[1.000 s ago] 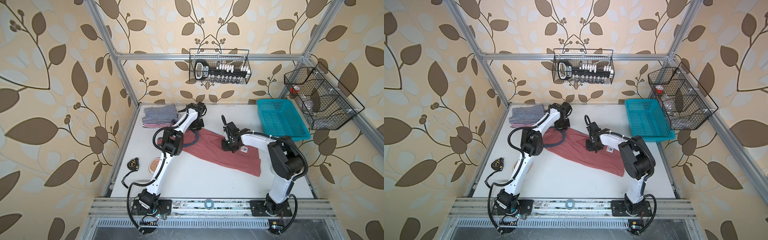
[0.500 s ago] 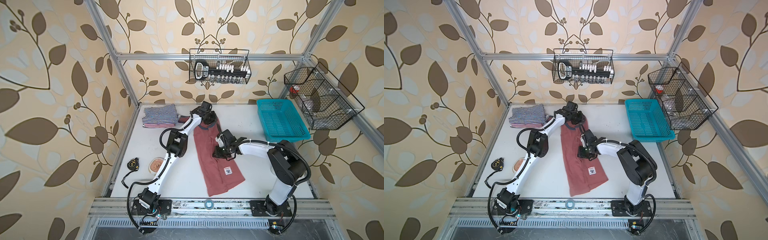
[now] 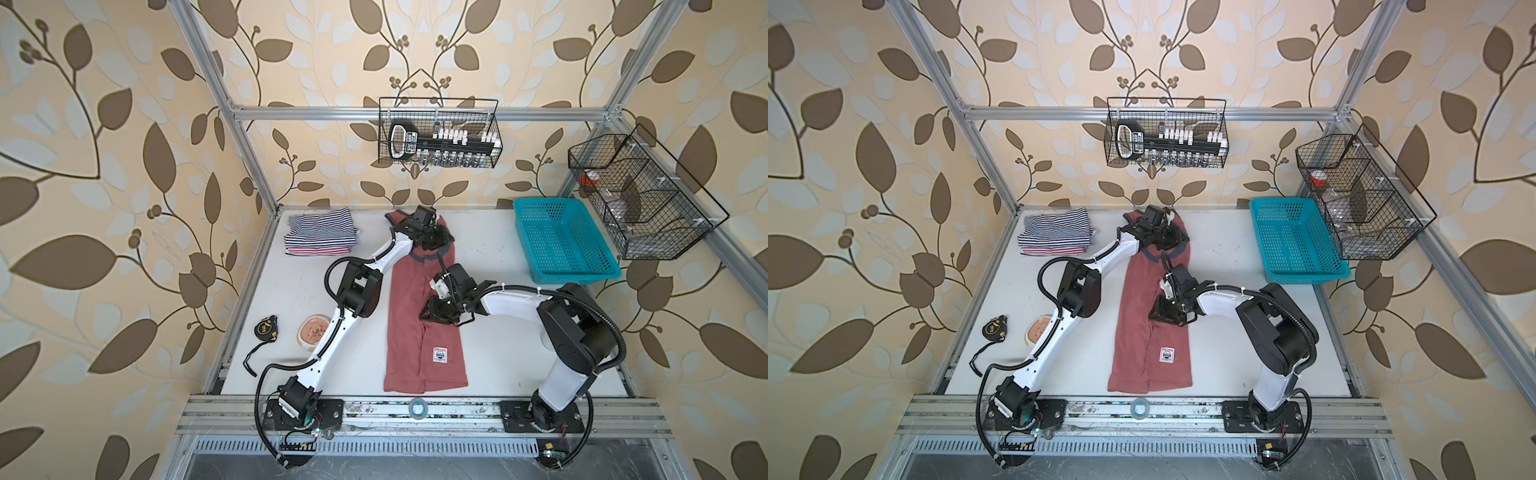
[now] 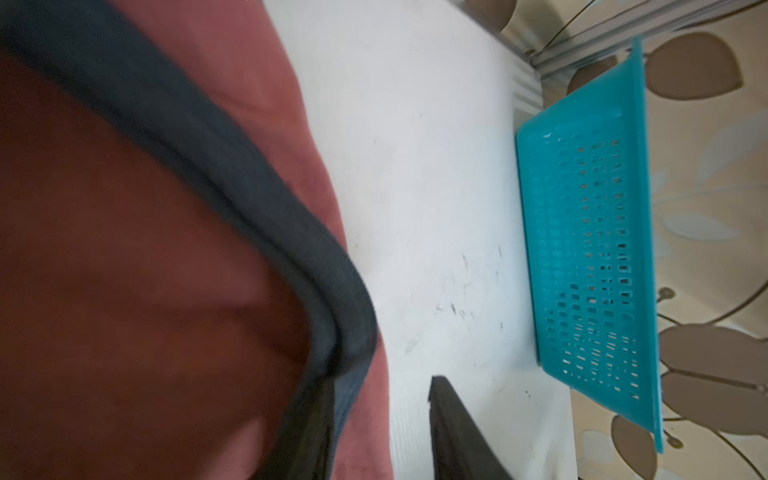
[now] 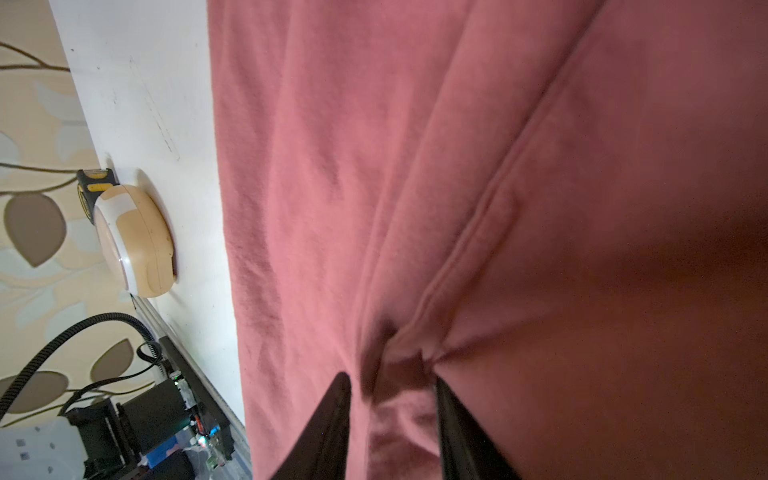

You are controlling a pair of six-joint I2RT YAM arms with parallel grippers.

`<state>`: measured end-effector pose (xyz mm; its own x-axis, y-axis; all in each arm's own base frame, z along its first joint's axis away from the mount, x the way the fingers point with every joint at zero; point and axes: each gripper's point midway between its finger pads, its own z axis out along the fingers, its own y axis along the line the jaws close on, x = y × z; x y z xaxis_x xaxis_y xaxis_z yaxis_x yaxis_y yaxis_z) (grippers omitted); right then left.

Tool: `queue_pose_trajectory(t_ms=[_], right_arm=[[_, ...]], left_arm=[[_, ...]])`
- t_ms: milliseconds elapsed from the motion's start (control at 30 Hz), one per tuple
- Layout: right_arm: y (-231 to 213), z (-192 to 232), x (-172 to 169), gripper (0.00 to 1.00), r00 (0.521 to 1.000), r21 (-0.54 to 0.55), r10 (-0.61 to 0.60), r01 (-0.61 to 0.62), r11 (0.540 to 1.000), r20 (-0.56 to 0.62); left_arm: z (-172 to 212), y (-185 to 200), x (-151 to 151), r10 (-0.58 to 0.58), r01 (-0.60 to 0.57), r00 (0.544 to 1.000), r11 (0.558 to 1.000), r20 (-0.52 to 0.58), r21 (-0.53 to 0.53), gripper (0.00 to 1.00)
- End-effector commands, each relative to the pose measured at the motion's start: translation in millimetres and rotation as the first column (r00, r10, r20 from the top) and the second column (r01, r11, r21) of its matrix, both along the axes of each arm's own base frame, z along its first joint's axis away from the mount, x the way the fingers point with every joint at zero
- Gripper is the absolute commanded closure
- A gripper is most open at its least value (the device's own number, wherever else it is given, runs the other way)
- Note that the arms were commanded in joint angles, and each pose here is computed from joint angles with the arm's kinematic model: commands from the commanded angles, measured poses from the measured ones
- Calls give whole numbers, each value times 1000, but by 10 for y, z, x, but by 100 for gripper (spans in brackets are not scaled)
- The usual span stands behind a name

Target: Fold and stack the tank tops

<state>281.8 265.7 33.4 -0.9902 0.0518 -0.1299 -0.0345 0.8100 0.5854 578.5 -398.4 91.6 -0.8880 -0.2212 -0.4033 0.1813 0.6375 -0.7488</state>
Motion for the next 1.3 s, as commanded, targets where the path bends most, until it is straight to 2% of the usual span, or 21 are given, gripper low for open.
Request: queue_pose_trajectory(t_ms=[0, 100, 167, 233, 300, 367, 467, 533, 633, 767, 933, 1267], right_arm=[[-43, 466, 168, 61, 997, 95, -46, 40, 995, 61], [-150, 958, 451, 58, 980, 179, -98, 67, 981, 171], [-293, 1184, 632, 57, 966, 195, -127, 84, 977, 225], [-468, 1302, 830, 57, 955, 171, -147, 104, 980, 259], [-597, 1306, 1007, 58, 952, 139, -148, 113, 984, 270], [-685, 1212, 1199, 59, 954, 105, -149, 125, 987, 259], [-750, 996, 1584, 63, 960, 47, -145, 138, 989, 239], [-770, 822, 1847, 64, 961, -6, -136, 142, 990, 239], [-755, 650, 2181, 63, 958, -33, -141, 153, 988, 249], [-810, 492, 2543, 60, 942, -100, -150, 187, 977, 299], [-913, 353, 2905, 57, 918, -197, -136, 221, 955, 372], [-904, 303, 3409, 54, 876, -256, -72, 217, 942, 477]], left_arm=[[1564, 636, 429, 173, -137, 956, 978, 235, -160, 52], [2150, 961, 470, 240, -177, 924, 959, 299, -223, 51], [2434, 1177, 420, 271, -201, 908, 951, 320, -233, 52], [2521, 1378, 319, 286, -230, 905, 952, 314, -205, 52], [2498, 1505, 132, 275, -247, 912, 961, 305, -127, 54], [2308, 1602, -72, 253, -253, 930, 967, 266, -32, 57], [1751, 1731, -416, 234, -245, 965, 964, 115, 100, 69], [1336, 1747, -660, 214, -211, 977, 966, 0, 148, 79], [861, 1748, -963, 192, -166, 974, 965, -120, 202, 88], [399, 1790, -1231, 196, -131, 955, 953, -223, 274, 92], [7, 1691, -1474, 162, -58, 938, 945, -305, 323, 95], [-469, 1548, -1648, 133, 20, 902, 937, -410, 348, 96]])
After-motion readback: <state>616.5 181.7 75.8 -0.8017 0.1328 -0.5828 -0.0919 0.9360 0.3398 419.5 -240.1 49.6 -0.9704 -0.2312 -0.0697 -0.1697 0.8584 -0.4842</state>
